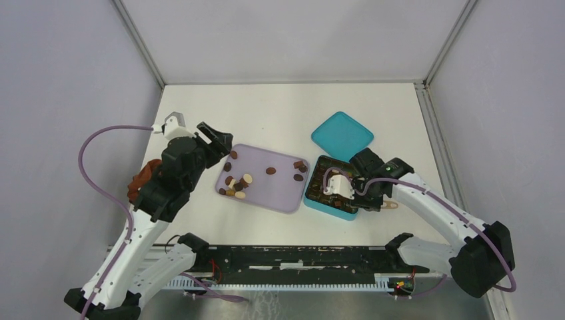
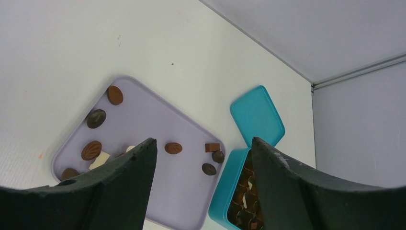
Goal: Pack the chocolate
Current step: Place the fake chocolate in the packing box.
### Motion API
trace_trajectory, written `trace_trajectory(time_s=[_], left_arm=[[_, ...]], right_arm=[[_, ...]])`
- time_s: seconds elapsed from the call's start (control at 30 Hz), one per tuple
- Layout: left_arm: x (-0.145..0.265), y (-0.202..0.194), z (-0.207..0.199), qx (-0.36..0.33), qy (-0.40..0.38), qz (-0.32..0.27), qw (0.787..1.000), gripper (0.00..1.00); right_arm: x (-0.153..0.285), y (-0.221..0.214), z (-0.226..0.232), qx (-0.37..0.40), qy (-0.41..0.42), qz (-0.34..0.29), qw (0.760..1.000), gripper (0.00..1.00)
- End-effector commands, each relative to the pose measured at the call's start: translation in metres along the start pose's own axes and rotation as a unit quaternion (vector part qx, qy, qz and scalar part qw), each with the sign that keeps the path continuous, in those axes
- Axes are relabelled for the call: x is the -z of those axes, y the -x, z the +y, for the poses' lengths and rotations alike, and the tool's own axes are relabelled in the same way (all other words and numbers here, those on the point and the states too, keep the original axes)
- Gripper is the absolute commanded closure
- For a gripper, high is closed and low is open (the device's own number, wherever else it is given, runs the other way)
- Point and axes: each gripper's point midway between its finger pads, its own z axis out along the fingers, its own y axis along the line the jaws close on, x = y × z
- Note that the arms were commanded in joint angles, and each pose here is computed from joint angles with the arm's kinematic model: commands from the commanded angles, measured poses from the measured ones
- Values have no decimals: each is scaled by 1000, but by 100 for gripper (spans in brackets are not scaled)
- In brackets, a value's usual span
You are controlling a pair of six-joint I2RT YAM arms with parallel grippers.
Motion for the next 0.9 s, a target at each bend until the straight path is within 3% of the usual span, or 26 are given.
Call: trace_trajectory(time_s=[0.0, 0.27, 0.67, 0.87], left_arm=[[2, 6, -10, 28, -25, -14, 999, 22], [6, 2, -2, 34, -19, -14, 999, 22], [2, 1, -3, 26, -18, -10, 999, 21], [1, 2, -6, 26, -21, -9, 999, 21]], right_arm=[[-6, -15, 1, 18, 6, 37, 999, 74], [-13, -15, 1, 18, 21, 47, 999, 69], [-16, -10, 1, 11, 31, 42, 999, 52], [-6, 1, -6, 10, 18, 21, 1000, 56]])
